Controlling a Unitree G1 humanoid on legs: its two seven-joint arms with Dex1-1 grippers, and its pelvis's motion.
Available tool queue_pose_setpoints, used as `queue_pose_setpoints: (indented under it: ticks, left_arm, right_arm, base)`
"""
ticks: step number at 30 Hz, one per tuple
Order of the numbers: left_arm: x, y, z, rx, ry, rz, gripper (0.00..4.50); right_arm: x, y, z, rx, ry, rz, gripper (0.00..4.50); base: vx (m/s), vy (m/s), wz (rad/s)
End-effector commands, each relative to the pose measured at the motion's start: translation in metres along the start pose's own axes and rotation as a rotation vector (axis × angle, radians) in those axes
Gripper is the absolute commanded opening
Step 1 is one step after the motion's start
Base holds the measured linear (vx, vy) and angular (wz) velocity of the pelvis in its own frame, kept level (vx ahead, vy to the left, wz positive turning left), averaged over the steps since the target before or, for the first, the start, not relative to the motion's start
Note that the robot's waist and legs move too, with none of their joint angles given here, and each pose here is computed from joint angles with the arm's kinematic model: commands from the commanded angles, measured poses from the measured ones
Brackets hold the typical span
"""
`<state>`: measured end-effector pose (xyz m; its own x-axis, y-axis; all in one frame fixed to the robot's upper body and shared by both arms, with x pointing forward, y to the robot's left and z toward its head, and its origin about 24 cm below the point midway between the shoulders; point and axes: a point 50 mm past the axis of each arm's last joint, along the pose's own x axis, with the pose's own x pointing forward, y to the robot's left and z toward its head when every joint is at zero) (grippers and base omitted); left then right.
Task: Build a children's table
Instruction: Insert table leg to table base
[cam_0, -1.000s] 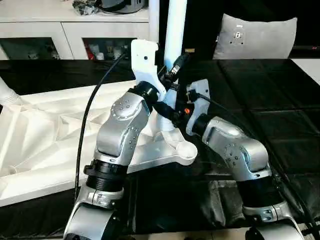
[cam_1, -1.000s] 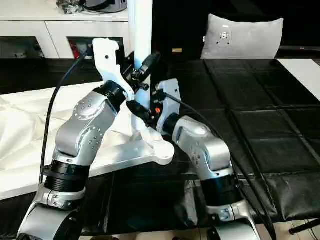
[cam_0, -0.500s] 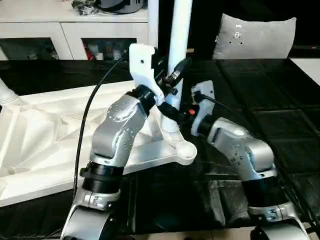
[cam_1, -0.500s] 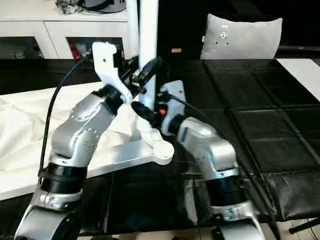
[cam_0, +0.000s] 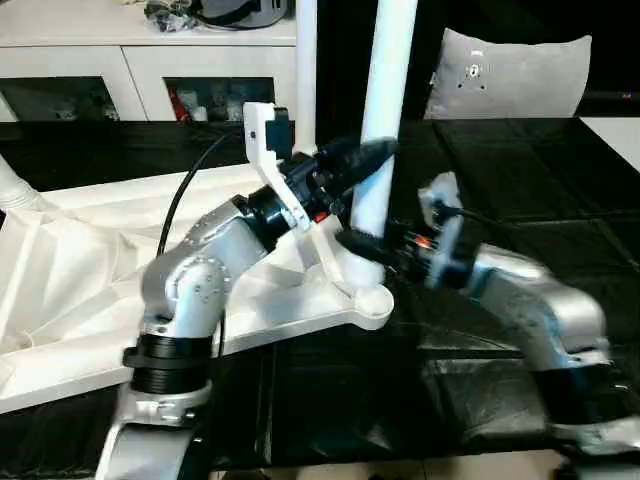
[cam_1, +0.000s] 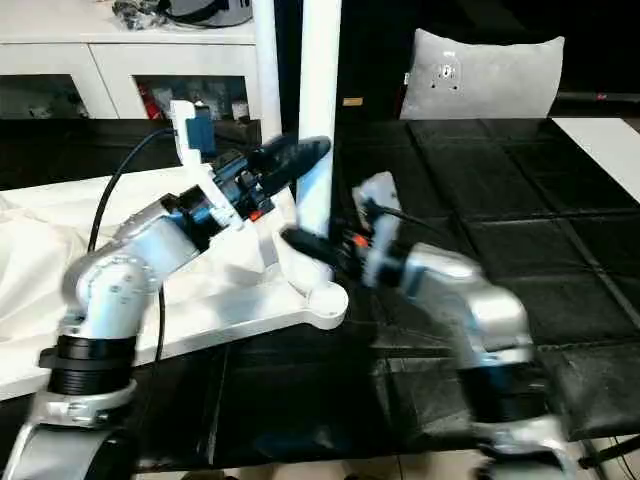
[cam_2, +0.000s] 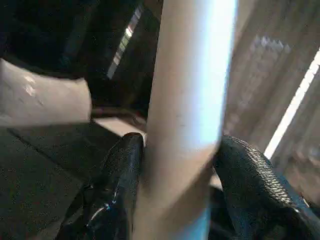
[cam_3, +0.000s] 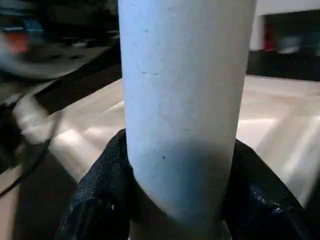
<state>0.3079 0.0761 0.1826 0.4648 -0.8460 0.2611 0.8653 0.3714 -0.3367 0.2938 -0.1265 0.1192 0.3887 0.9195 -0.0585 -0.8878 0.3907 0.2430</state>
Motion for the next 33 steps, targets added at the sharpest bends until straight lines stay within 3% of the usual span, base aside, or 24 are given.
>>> queue_pose_setpoints:
  ticks: [1,3,4,6,23,27,33]
  left_arm:
    - [0.002,-0.006,0.0,0.002,0.023,-0.053,2.9]
    - [0.001,-0.006,0.001,-0.008,0.014,-0.053,2.9]
    - [0.0,-0.006,0.002,-0.014,0.011,-0.061,2.34]
    - [-0.001,-0.007,0.002,-0.014,0.009,-0.077,2.2]
    - [-0.005,-0.012,0.005,-0.031,0.009,-0.16,2.2]
    - [-0.005,-0.008,0.01,0.15,-0.002,-0.126,2.2]
    - [-0.006,-0.004,0.012,0.292,0.034,-0.113,2.2]
  right_arm:
    - [0.0,0.008,0.003,-0.015,0.002,0.084,1.94]
    - [-0.001,0.008,0.003,-0.019,0.014,0.099,1.94]
    - [-0.002,0.009,0.002,-0.019,0.021,0.108,1.94]
    - [-0.004,0.009,0.001,-0.021,0.029,0.12,1.94]
    - [-0.006,0.008,0.001,-0.034,0.039,0.143,1.94]
    - [-0.007,0.007,0.0,-0.041,0.038,0.135,1.94]
    - [-0.008,0.007,-0.002,-0.044,0.036,0.127,1.94]
  base:
    - [0.0,0.0,0.0]
    - [0.0,0.0,0.0]
    - [0.0,0.0,0.0]
    - [0.0,0.0,0.0]
    - [0.0,0.0,0.0]
    - [0.0,0.0,0.0]
    - [0.0,0.0,0.0]
